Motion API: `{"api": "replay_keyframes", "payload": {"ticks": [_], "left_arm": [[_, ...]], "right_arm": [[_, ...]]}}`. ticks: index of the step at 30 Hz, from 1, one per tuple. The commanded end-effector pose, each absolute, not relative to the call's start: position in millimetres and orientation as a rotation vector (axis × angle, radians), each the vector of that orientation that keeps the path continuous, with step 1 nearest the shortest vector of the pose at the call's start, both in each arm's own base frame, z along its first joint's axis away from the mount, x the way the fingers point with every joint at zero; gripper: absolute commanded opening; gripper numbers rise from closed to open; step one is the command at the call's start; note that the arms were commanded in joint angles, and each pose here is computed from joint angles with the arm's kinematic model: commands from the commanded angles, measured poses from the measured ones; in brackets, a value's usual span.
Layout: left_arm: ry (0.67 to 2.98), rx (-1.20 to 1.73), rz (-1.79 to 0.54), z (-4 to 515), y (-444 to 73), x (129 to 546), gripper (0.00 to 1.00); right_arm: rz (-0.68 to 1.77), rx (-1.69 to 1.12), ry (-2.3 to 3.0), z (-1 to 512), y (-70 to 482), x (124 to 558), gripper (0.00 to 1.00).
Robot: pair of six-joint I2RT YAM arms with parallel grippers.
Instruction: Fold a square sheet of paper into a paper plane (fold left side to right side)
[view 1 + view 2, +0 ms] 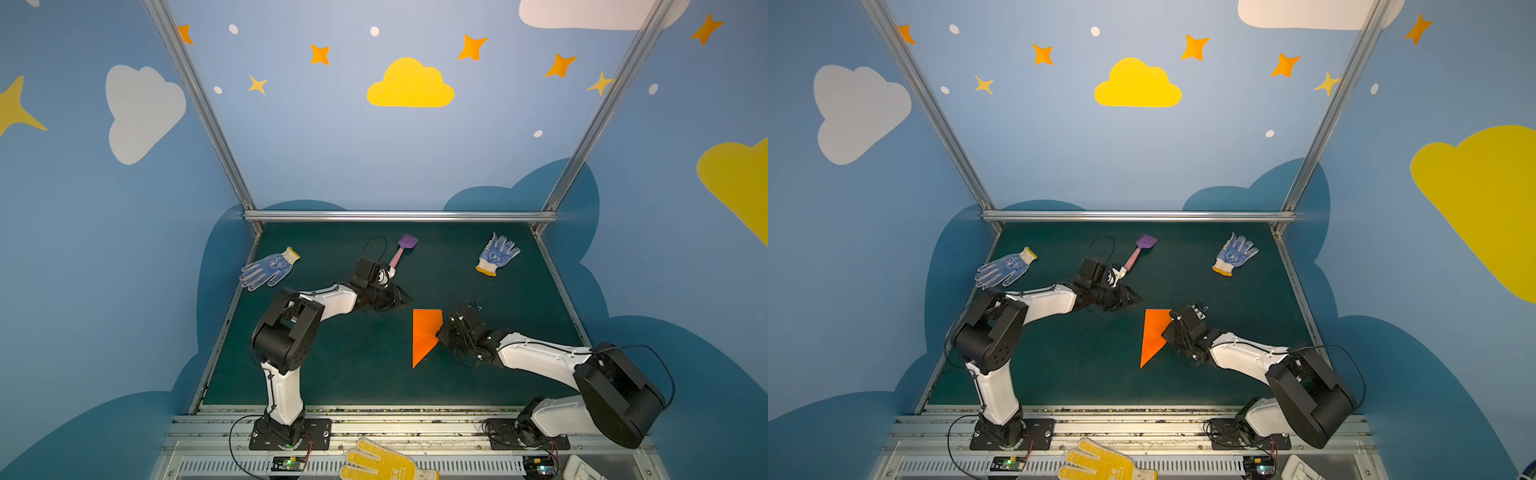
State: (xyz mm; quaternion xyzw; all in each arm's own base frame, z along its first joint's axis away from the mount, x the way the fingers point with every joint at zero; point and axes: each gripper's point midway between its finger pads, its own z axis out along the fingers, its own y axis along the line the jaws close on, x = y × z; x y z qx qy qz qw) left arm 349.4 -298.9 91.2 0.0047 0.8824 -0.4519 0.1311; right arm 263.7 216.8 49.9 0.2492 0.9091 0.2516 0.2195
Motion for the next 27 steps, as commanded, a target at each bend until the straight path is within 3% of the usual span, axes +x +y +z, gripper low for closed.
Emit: {"api": "replay_keyframes", "payload": {"ticks": [1,12,27], "left_arm": [[2.533,0.020,-1.241,96,-286,330,0.37],[2.506,0.355,-0.818,73,-297,253,0.50],[2.266,0.667,-0.380,60,-329,242,0.48]], "right_arm": [[0.574,0.727,2.488,55,208,272,0.00],[0.640,0.675,2.529,65,232,281,0.00],[0.649,0.665,2.557,66,236,278,0.00]]}}
